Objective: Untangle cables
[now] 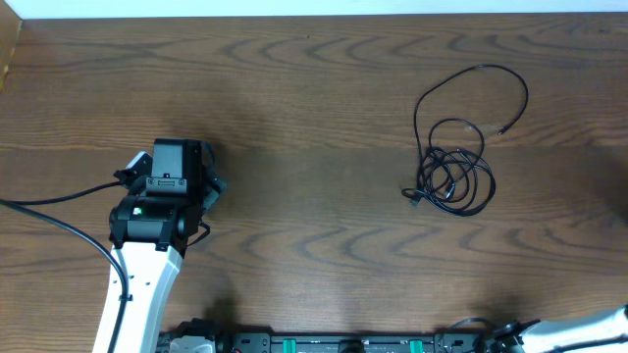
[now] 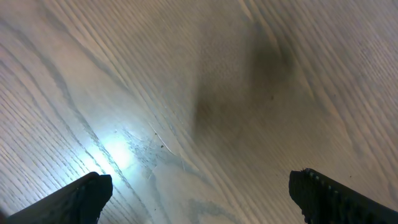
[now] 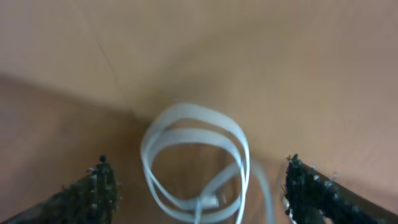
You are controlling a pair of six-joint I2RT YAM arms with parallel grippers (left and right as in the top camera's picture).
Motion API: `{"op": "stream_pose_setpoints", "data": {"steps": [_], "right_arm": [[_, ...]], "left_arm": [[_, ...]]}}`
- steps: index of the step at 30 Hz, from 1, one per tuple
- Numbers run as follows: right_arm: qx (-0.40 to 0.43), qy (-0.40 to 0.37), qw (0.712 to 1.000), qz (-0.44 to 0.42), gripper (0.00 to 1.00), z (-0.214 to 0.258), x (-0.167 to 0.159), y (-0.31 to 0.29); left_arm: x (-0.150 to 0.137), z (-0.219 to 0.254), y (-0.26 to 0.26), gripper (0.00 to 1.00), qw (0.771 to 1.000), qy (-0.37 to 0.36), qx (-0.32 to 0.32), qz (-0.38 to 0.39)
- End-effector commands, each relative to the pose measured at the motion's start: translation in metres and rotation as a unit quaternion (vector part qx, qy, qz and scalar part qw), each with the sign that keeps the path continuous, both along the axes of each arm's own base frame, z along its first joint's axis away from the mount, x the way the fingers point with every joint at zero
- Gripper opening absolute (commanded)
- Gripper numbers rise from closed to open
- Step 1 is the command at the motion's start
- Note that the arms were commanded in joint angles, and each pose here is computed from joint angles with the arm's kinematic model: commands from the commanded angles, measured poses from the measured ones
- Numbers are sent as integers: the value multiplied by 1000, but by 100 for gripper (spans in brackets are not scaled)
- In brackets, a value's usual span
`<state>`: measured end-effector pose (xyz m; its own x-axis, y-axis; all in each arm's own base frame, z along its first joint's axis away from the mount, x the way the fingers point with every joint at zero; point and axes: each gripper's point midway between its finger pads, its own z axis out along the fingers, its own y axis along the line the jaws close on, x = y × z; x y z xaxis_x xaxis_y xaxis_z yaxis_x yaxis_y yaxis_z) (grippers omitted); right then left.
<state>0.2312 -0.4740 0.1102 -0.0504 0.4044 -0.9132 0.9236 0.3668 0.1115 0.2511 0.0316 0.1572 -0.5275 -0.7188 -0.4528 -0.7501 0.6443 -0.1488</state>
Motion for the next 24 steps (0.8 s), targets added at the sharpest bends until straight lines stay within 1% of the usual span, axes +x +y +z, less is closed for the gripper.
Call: {"op": "stream_pose_setpoints", "data": {"steps": [1,3,4,7,9,13,14,17,21,24], "right_arm": [[-39,-57,998,3,87,63,6,5],[-45,-79,996,10,88,82,8,10],[-52,-93,994,35,89,99,16,19],[-59,-109,989,86,94,120,37,38],[-62,-122,982,129,98,133,54,56],[-53,-145,956,248,99,150,104,109],[-37,-149,941,300,99,149,128,139],[16,-134,924,358,99,128,161,187],[90,-97,899,417,99,95,191,255],[143,-61,870,468,99,72,207,318]], "left_arm": [[-2,-3,4,98,1000,6,7,9],[-2,-3,4,98,1000,6,7,9],[-2,-3,4,98,1000,6,7,9],[-2,-3,4,98,1000,6,7,9],[-2,-3,4,98,1000,6,7,9],[-2,-3,4,98,1000,6,7,9],[-2,-3,4,98,1000,6,7,9],[-2,-3,4,98,1000,6,7,9],[-2,-3,4,98,1000,6,7,9],[-2,-3,4,98,1000,6,7,9]]}}
